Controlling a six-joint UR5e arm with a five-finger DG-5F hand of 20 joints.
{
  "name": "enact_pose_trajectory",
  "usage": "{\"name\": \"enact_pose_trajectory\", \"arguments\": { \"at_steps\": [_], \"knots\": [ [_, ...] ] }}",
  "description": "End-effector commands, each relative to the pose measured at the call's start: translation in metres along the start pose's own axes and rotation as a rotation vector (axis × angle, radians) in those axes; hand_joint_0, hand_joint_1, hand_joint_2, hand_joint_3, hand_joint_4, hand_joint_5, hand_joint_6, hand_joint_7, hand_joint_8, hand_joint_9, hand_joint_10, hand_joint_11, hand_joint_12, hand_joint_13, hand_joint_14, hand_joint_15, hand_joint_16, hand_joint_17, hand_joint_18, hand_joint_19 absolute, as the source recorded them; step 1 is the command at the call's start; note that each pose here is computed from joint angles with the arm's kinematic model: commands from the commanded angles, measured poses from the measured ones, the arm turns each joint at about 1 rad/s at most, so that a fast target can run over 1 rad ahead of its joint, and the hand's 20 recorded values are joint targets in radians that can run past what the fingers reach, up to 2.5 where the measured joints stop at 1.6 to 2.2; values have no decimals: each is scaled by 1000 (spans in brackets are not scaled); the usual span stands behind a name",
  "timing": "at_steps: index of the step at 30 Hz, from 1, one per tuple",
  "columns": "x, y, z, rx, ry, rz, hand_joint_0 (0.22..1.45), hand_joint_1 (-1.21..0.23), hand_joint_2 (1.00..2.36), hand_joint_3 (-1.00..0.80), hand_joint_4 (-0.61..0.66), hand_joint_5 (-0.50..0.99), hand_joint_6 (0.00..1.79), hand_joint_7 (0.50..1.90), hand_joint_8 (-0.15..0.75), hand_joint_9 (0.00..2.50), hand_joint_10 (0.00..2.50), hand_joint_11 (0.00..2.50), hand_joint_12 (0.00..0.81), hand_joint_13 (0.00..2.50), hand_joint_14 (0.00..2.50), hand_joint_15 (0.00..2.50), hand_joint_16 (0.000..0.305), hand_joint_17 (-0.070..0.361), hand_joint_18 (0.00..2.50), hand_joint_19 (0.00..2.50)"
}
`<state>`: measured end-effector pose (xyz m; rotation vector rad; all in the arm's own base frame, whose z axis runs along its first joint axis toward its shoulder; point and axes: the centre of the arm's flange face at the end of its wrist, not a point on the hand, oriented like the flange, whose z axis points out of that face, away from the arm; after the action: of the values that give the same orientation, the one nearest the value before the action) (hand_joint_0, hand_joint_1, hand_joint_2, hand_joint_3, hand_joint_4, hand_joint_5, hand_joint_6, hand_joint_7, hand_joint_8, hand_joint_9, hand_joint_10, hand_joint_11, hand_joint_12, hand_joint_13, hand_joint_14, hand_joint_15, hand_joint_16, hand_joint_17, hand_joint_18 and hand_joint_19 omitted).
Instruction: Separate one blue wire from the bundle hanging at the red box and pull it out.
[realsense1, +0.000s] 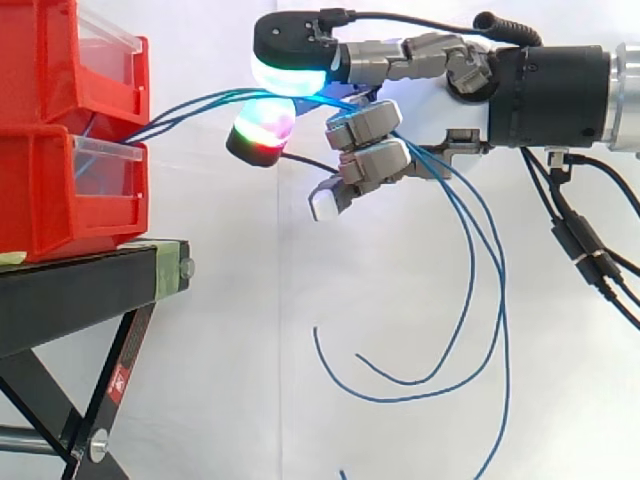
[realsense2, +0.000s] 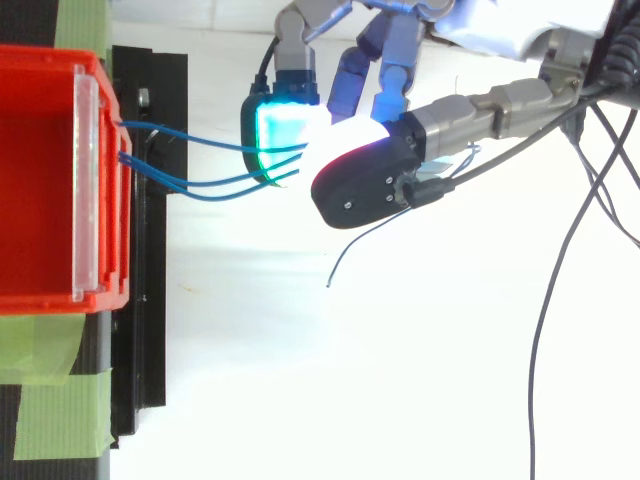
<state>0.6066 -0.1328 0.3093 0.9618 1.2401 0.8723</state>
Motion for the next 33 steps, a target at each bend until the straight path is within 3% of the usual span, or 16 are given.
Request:
{"name": "enact_pose_trajectory", "arguments": {
  "at_steps": [1,7,10,12,25,33],
  "knots": [
    [0,0,0,0,0,0,597,-881,1018,-3,160,-168,947,985,402,1558,2,1663,511,1600,17,1332,61,137,1065,498],
    [0,-1,-1,2,-1,0,585,-893,1014,-7,218,-187,953,931,401,1452,10,1615,521,1556,16,1309,66,149,1042,500],
    [0,-1,0,2,1,0,550,-908,1017,-89,223,-200,951,942,391,1392,12,1604,512,1515,16,1302,65,147,1005,508],
    [0,0,0,1,-1,0,534,-905,1021,-149,202,-210,944,976,336,1326,3,1646,458,1457,19,1328,59,132,923,551],
    [-1,0,0,1,-1,0,547,-950,1010,-378,215,-217,939,923,343,1268,4,1606,448,1425,19,1312,58,131,899,547],
    [0,0,0,0,0,0,518,-753,1005,-434,206,-188,926,931,362,1442,4,1594,465,1504,19,1300,57,128,957,572]
  ]
}}
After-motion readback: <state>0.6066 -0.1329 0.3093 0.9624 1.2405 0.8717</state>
